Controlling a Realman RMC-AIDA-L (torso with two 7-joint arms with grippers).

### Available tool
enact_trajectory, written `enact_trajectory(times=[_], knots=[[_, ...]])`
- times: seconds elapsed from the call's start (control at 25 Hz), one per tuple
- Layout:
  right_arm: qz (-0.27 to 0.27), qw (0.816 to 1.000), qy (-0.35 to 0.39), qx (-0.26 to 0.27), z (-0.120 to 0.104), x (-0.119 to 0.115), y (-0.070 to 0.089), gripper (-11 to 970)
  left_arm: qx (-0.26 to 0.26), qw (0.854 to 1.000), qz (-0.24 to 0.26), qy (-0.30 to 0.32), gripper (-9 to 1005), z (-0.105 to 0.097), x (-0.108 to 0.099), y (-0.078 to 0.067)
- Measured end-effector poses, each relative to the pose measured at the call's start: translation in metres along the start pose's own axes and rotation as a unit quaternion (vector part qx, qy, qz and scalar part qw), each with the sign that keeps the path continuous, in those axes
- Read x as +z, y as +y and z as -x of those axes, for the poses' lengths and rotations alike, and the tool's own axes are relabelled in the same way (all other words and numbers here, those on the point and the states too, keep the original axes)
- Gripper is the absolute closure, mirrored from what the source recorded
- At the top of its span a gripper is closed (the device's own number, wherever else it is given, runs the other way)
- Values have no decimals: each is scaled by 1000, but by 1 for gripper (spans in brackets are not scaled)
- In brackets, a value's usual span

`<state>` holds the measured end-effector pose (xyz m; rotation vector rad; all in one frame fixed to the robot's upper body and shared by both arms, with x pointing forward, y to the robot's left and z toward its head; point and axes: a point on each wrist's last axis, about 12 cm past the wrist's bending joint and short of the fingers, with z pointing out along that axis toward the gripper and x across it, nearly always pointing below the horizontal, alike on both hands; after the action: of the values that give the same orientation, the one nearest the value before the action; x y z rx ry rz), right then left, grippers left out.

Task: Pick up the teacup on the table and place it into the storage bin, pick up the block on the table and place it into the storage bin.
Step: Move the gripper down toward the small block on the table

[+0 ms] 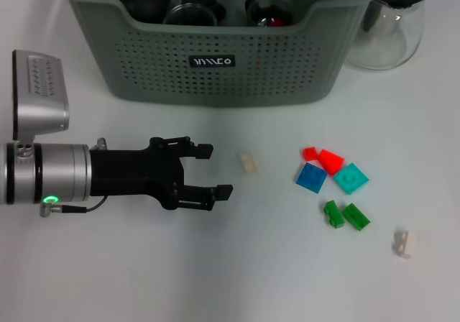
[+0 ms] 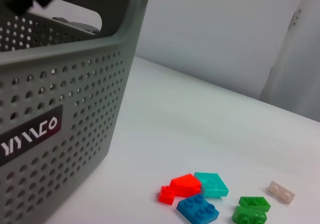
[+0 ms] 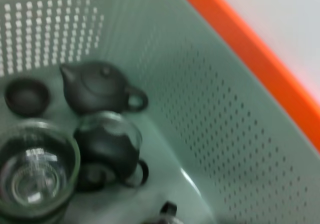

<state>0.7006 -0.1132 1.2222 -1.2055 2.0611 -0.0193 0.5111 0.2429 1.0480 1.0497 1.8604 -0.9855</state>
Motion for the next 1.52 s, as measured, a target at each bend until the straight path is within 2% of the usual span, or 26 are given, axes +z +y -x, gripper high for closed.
enact_trajectory(times=[0.2, 0.32, 0.36, 0.4, 0.64, 0.76, 0.8, 0.88, 0.92, 1.08, 1.2, 1.52], knots=[[37, 996, -76, 29, 17, -34, -4, 34, -1, 1000, 1, 0, 135, 0, 0, 0], [67, 988, -134, 43, 22, -62, -5, 35, 1, 1000, 3, 0, 135, -1, -2, 0], [91, 981, -166, 50, 21, -80, -4, 35, 1, 1000, 4, 0, 135, 0, -2, 0], [91, 981, -166, 50, 21, -80, -4, 35, 1, 1000, 4, 0, 135, 0, -2, 0], [190, 949, -241, 69, -3, -124, -6, 36, 1, 1000, 4, 1, 135, -1, -2, 0], [235, 934, -260, 67, -25, -139, -8, 35, 2, 1000, 3, 3, 135, -1, -3, 0], [257, 930, -257, 57, -40, -145, -7, 36, 2, 1000, 3, 3, 135, -1, -2, 0], [276, 929, -241, 44, -57, -147, -4, 36, 3, 1000, 3, 5, 135, -1, -3, 0], [276, 929, -241, 44, -57, -147, -4, 36, 3, 1000, 4, 5, 135, -1, -3, 0], [328, 922, -203, 18, -88, -144, 9, 37, 3, 1000, 4, 6, 135, -2, -3, 0], [354, 920, -167, 22, -107, -136, 17, 38, 3, 1000, 4, 6, 135, -2, -3, 0], [345, 937, -18, 54, -140, -113, 22, 40, 12, 1000, 10, 9, 135, 3, -4, 4]])
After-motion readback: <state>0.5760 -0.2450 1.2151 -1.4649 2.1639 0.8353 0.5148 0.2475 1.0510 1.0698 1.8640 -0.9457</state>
